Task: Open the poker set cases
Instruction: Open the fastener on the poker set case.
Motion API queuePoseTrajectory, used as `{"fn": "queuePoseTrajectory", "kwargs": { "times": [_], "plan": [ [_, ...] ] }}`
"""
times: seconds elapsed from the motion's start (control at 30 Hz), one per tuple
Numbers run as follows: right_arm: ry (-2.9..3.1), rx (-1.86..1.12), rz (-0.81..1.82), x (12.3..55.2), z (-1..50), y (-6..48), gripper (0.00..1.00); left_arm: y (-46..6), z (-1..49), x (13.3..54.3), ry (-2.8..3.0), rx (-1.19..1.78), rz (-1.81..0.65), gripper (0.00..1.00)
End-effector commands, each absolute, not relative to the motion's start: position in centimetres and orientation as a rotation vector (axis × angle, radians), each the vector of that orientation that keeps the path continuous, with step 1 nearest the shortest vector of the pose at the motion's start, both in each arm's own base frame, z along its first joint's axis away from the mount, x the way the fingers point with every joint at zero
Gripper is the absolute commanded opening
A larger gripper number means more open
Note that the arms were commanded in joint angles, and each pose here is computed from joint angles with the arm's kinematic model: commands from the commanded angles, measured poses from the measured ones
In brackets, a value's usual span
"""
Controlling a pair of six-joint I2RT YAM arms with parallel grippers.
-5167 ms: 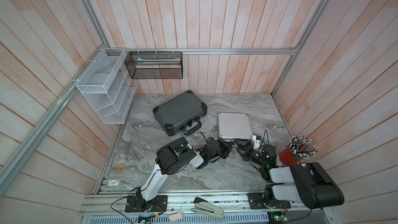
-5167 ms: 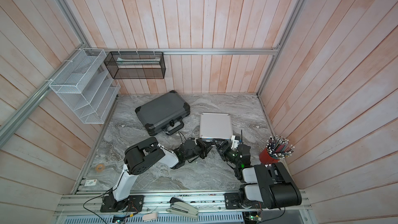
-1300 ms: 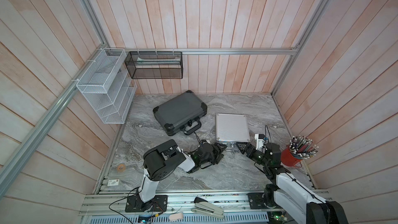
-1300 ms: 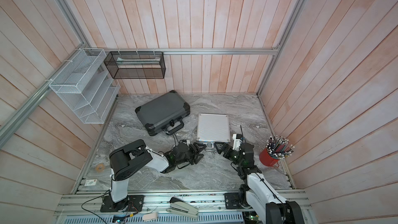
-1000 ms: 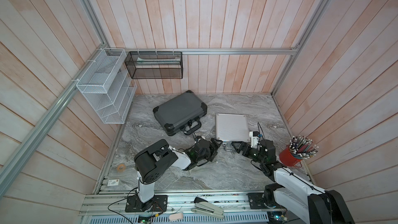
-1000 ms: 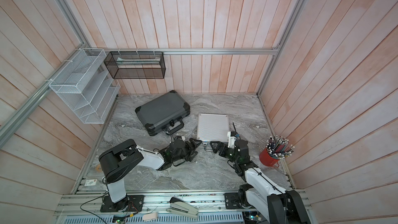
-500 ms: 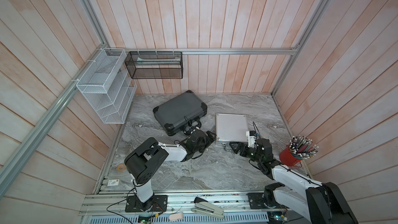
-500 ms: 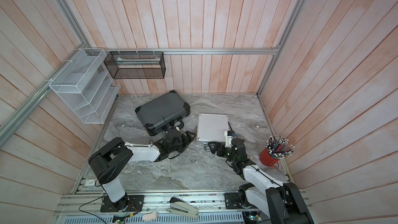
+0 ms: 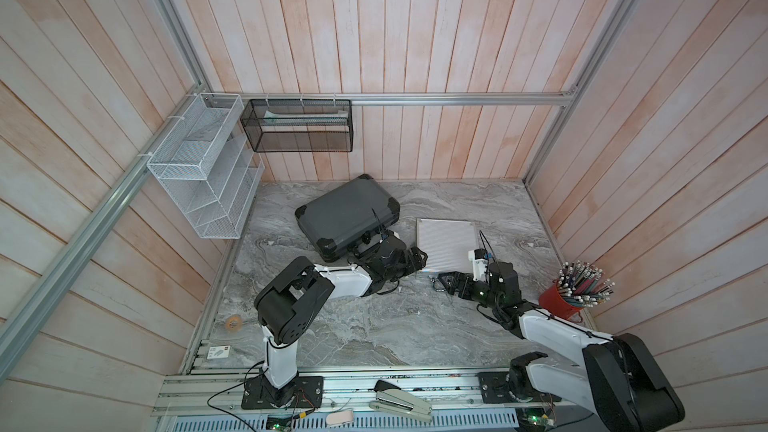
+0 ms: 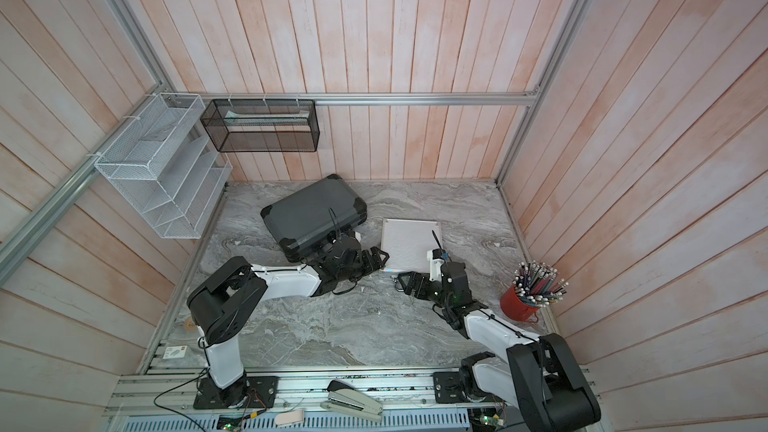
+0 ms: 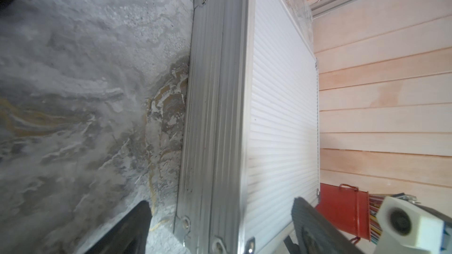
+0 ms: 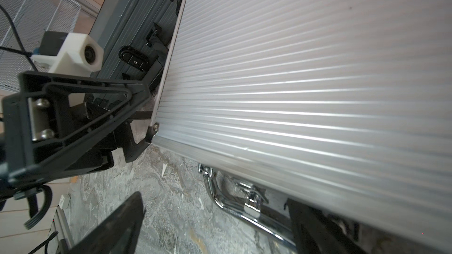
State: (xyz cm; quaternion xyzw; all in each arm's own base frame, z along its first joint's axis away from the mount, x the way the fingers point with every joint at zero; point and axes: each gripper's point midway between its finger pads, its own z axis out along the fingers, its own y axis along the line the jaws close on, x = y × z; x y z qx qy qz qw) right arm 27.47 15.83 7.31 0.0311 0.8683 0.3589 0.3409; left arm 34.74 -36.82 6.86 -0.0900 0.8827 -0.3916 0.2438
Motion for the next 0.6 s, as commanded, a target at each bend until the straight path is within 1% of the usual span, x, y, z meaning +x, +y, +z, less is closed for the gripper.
{"fn": "queuePoseTrajectory", "kwargs": {
  "times": [0.0, 0.27, 0.57],
  "plan": [
    [2.209, 0.04, 0.919, 28.5, 8.6, 16.3, 0.93, -36.8, 5.5, 34.9, 2.456, -0.173, -1.037, 0.89],
    [2.221, 0.012, 0.913, 28.6, 8.3, 16.9, 0.93, -38.2, 3.9, 35.1, 2.501, -0.11, -1.066, 0.79],
    [2.216, -0.029, 0.897, 28.7, 8.6, 17.4, 0.92, -37.9, 2.7, 34.9, 2.532, -0.122, -1.043, 0.77]
  ]
}}
